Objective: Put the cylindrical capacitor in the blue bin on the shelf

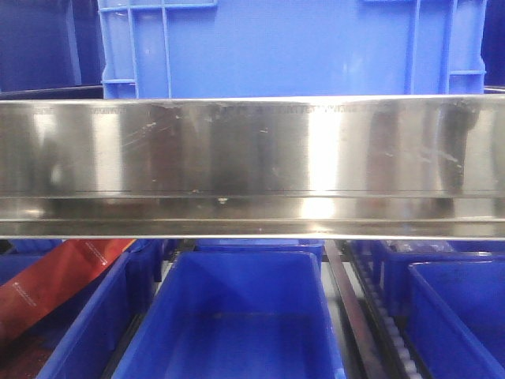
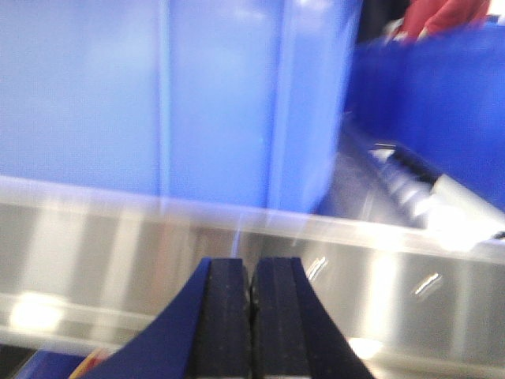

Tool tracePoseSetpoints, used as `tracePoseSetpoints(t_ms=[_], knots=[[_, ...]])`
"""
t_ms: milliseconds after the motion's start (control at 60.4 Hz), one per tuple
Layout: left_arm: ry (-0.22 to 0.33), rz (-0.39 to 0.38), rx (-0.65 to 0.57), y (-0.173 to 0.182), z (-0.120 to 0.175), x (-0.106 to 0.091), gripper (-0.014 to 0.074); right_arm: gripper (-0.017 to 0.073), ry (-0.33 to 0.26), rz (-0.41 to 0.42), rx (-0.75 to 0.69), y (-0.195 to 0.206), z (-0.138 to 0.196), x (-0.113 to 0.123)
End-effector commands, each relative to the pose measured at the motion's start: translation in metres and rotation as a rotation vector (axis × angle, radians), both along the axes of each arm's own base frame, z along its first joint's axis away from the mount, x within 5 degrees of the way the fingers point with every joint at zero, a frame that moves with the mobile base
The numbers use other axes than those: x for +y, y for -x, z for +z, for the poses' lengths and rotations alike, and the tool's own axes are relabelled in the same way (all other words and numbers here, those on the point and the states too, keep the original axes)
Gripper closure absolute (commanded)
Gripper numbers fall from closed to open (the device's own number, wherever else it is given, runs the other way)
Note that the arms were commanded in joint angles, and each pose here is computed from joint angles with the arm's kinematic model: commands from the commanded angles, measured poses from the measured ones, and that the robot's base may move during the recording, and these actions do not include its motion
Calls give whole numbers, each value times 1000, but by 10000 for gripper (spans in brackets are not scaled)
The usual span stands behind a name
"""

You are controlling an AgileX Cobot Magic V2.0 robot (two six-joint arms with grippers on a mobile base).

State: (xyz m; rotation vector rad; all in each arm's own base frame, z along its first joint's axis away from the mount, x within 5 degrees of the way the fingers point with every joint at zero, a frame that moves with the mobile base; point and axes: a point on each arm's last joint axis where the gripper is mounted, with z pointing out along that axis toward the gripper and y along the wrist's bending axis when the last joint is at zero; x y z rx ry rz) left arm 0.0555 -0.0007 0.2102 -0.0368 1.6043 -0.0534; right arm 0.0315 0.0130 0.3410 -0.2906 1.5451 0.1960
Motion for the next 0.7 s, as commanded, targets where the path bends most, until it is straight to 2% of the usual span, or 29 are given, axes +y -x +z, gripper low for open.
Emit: tracePoseSetpoints(t_ms=[0,33,149,265,414,530,679], knots=[[15,4,-99,-1,1,0,704,722,-8,-8,-24,1,2,-1],[12,1,-55,-1,-3,0,704,722,-8,-8,-24,1,2,-1],[12,-24,-32,-1,-5,-1,704,722,-8,-8,-24,1,2,-1],[13,-55,-32,-1,-5,-3,704,722,-8,-8,-24,1,2,-1],[19,-55,-42,-1,-4,-3,704,722,-8,-8,-24,1,2,-1],[58,-55,-46,-1,-4,-3,704,722,-8,-8,-24,1,2,-1],[59,-55,-56,-1,-3,-3,704,722,-8,-8,-24,1,2,-1]])
